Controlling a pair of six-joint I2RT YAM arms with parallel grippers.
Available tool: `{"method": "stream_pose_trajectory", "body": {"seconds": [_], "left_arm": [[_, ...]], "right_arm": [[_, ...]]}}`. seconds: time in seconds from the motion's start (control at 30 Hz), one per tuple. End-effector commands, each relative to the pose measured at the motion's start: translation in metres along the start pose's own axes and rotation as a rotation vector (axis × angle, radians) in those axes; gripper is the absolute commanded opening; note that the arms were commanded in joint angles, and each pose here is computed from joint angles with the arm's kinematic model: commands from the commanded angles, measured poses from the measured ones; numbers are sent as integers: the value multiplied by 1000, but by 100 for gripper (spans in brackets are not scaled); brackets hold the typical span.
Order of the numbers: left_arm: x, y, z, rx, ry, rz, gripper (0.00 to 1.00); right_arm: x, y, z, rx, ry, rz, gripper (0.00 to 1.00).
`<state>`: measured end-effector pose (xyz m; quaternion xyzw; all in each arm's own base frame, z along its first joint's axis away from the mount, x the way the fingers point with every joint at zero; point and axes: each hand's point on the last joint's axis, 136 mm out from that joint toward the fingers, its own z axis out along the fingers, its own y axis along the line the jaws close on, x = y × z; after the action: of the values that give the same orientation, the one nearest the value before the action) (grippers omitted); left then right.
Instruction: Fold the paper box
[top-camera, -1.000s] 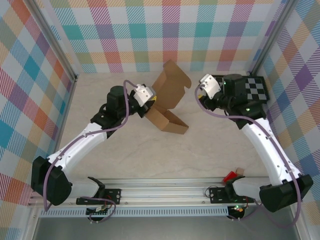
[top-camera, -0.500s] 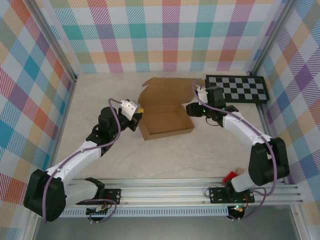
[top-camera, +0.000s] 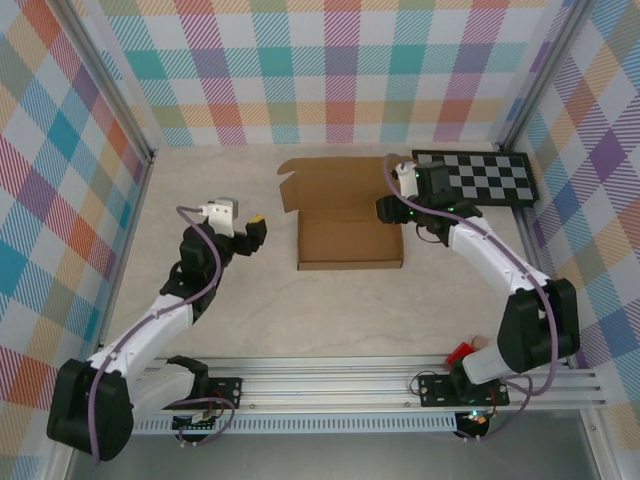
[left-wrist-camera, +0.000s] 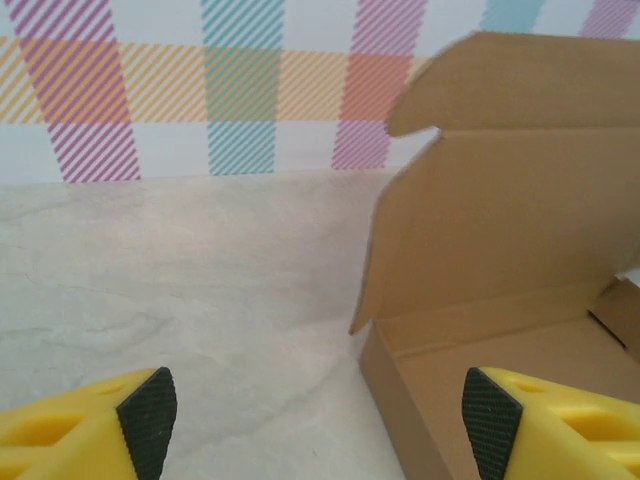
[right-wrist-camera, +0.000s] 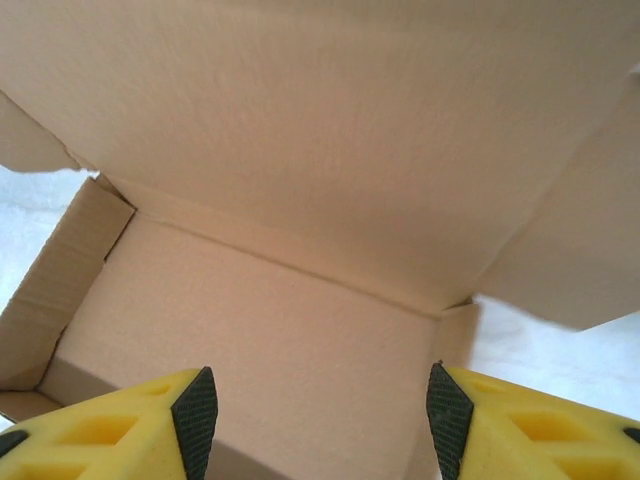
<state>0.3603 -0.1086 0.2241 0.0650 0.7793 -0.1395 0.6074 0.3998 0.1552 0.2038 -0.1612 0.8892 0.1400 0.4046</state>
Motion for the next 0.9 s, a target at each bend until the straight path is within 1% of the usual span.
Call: {"method": "stream_pose_trajectory", "body": {"seconds": [0.0,0.07,0.13,0.2,0.27,0.33,0.4,0.57,0.7,0.8,0.87], "left_arm": [[-16,-13,25,140,16,-18,79],[-21,-17,43,223,26,4,80],[-23,-19,63,307,63,11,82],[-24,-24,80,385,86,38,92],[-25,-33,90,465,96,72,94],[-23,-38,97,511,115,83,91],[-20,-39,104,529,122,92,86],[-20,-40,124,526,151,110,72],[-14,-54,131,539,203,164,67],[-9,-56,135,514,223,178,65],[-7,-56,137,509,233,185,61]], "right_arm": [[-30,-6,-40,46,-68,-132,61],[-35,-8,-52,54,-76,-157,62],[-36,-10,-59,54,-84,-161,63],[-36,-15,-63,58,-94,-152,63],[-35,-15,-67,42,-101,-137,63],[-35,-12,-69,22,-112,-128,63],[-37,-10,-73,7,-124,-123,63],[-38,-7,-75,-7,-129,-132,63],[-27,-23,-70,74,-85,-127,63],[-22,-36,-68,114,-68,-108,63],[-20,-45,-65,139,-52,-126,63]]}}
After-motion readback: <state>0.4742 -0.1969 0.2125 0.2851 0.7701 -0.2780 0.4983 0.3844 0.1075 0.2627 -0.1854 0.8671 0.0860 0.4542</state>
